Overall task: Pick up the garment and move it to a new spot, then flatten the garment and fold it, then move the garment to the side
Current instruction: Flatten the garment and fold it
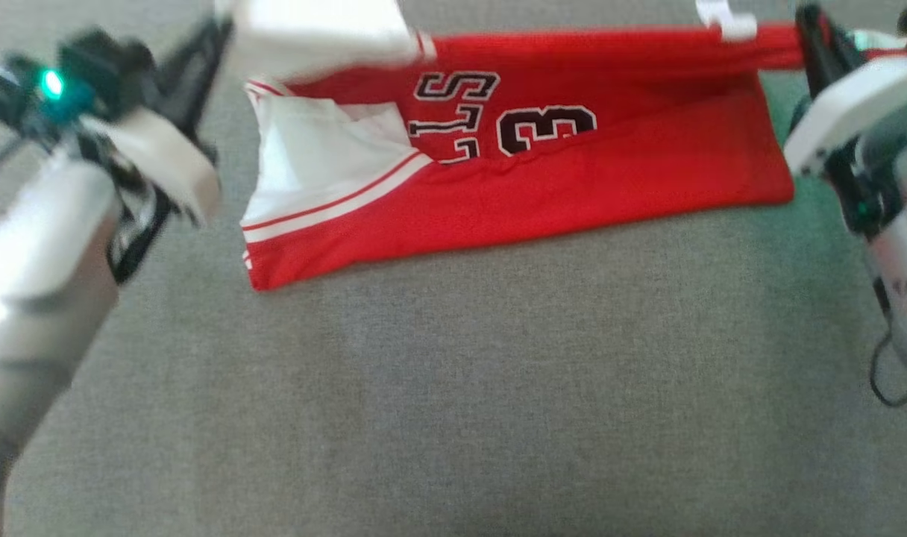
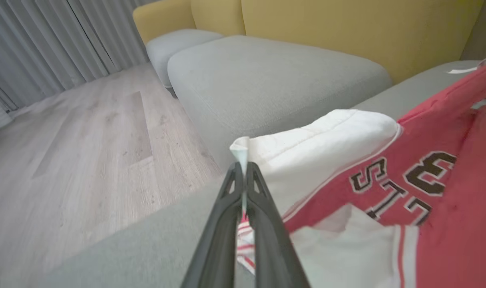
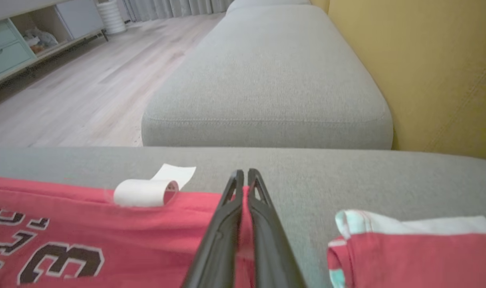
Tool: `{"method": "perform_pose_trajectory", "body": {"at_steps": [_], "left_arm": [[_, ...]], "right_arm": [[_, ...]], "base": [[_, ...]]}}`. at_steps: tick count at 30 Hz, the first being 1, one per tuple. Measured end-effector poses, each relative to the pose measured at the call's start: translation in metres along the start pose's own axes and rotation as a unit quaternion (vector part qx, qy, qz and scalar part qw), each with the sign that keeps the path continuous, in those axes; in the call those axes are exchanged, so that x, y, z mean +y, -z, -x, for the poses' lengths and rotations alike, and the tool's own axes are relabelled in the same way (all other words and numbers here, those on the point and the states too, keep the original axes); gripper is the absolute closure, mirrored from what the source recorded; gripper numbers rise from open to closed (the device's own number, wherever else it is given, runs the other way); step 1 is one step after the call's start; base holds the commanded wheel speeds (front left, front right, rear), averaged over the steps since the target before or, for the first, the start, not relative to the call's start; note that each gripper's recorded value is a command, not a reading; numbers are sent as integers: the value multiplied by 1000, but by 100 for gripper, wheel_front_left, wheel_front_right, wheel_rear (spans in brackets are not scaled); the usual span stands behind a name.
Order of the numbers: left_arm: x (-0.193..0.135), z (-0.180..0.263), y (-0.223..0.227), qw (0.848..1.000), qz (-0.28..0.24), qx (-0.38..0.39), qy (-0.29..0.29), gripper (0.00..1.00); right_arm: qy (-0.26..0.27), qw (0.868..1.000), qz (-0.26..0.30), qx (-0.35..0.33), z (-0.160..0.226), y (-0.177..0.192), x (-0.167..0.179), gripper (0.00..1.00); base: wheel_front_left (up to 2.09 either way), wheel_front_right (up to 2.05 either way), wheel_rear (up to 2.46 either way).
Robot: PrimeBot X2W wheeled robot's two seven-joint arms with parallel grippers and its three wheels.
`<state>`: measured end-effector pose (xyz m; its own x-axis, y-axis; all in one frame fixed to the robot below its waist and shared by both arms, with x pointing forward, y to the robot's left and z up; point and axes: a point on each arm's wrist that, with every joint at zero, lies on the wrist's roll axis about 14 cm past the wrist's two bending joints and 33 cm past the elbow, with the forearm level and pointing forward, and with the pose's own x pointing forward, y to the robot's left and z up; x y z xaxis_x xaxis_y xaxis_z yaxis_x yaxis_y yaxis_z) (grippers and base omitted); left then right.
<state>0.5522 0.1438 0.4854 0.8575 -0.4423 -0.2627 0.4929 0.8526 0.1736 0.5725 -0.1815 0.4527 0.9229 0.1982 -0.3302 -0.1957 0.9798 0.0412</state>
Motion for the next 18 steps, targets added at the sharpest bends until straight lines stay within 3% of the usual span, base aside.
{"method": "perform_pose_trajectory", "body": {"at_steps": [8,18], "left_arm": [[-46,49,47,992,18,106,67,100],[-77,76,80,975,30,193,104,100]], "right_arm": [[-13,997,15,80,28,41,-1,100],[-26,984,59,164,42,71,-6,100]], "base": [[0,0,0],[0,0,0]]}}
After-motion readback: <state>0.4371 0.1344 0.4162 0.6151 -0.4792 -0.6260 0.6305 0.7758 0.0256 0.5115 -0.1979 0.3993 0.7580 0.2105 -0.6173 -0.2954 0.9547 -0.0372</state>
